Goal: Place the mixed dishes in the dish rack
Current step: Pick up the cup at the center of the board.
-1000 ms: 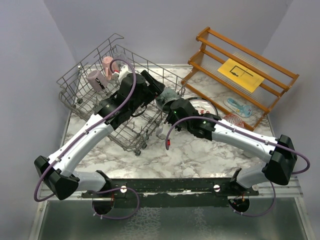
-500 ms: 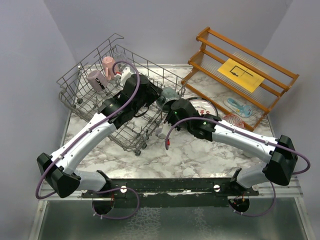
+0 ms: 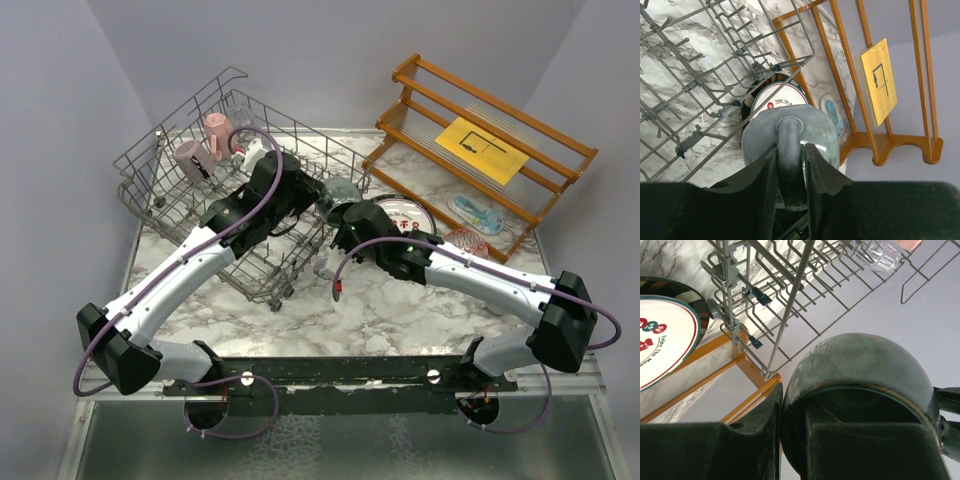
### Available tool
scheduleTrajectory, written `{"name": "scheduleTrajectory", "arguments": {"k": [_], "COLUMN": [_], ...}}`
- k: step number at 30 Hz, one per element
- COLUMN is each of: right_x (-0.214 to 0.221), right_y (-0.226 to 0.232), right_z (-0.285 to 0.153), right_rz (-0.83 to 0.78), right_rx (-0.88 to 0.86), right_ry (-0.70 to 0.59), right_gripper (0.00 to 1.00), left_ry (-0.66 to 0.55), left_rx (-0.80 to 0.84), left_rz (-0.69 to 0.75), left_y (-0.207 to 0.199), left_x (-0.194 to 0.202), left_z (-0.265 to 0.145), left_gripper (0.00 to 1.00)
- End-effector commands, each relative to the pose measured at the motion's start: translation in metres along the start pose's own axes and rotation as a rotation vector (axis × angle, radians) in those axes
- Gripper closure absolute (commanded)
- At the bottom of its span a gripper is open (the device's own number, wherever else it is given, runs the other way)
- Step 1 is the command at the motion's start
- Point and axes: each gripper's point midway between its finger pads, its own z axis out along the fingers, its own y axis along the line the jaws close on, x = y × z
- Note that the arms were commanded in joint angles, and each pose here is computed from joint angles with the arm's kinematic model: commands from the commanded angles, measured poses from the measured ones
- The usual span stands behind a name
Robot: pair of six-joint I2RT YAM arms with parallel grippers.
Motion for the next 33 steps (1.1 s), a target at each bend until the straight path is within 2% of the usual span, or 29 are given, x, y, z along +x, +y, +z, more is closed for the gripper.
{"name": "scheduleTrajectory", "arguments": {"k": [1,3,6,10,14,19,24,29,33], "right_x": [0.027,0.026,0.026,0.025,0.024,0.021,0.013,0.003,-0.009], "right_y": [-0.04,-0.039,-0.037,-0.032,-0.026,-0.015,0.0,0.004,-0.003], "right_z": [-0.026,-0.027,-0.027,-0.028,-0.03,-0.033,-0.042,-0.06,-0.076], "right_rz": [0.044,0.045,0.05,0.066,0.079,0.093,0.141,0.29,0.474], "right_rx": [0.159,0.159,0.155,0.148,0.14,0.114,0.072,0.042,0.028], "right_ry": [0.084,0.082,0.081,0.076,0.072,0.058,0.004,-0.098,-0.212], "right_gripper": [0.98,0.97,0.92,0.61,0.46,0.39,0.38,0.38,0.38], "left_ry": [0.023,0.033,0.029,-0.018,-0.068,-0.102,-0.142,-0.175,-0.194], "left_rx": [0.046,0.05,0.074,0.12,0.159,0.201,0.229,0.271,0.303], "left_rz": [-0.006,0.002,-0.001,-0.031,-0.085,-0.135,-0.156,-0.146,-0.137], "left_y": [-0.01,-0.006,-0.01,-0.017,-0.023,-0.03,-0.034,-0.038,-0.039], "left_x": [0.007,0.012,0.01,-0.002,-0.02,-0.04,-0.061,-0.078,-0.09], "left_z": [0.003,0.006,0.004,-0.001,-0.006,-0.008,-0.008,-0.011,-0.012], "left_gripper": [0.85,1.0,1.0,1.0,1.0,1.0,1.0,1.0,1.0]}}
